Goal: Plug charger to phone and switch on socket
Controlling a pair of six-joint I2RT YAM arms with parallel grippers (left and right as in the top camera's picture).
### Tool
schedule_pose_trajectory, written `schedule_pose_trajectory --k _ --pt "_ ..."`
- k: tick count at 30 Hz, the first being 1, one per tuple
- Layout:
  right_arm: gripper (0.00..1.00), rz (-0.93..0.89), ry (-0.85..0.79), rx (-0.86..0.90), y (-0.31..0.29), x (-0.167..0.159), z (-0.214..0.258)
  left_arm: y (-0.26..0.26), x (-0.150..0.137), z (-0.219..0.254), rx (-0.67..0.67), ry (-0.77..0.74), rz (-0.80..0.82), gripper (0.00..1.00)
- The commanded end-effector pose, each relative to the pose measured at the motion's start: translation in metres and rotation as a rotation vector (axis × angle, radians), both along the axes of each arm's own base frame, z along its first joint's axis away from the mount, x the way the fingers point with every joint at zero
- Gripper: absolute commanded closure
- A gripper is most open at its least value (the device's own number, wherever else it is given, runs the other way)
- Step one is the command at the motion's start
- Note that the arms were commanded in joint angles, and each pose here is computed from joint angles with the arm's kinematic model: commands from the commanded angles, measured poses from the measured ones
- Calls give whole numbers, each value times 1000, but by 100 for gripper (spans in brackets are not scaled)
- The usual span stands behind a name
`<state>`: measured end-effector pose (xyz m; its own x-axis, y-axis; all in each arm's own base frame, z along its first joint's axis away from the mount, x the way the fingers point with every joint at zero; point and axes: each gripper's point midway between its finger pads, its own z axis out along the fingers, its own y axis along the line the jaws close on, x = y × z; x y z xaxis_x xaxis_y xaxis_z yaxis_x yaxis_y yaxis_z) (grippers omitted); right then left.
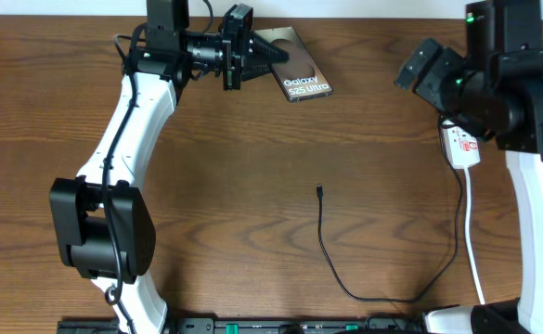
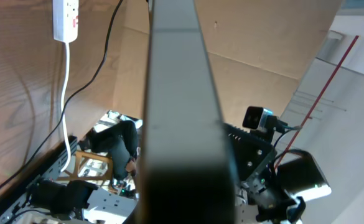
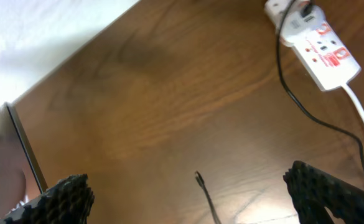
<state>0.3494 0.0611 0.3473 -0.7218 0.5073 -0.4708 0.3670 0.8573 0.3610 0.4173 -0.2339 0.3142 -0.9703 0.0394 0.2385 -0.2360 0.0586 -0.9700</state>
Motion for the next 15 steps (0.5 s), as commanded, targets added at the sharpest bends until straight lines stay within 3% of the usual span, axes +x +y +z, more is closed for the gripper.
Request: schedule_pose_trajectory --k 1,9,15 --pt "2 215 30 -24 17 7 -13 -2 -14 25 -33 -86 -55 93" --pt "44 239 142 -35 23 36 -58 -35 -35 25 -45 -152 -140 93" --pt "57 309 194 39 42 42 -76 -34 -34 25 -51 -232 -136 93"
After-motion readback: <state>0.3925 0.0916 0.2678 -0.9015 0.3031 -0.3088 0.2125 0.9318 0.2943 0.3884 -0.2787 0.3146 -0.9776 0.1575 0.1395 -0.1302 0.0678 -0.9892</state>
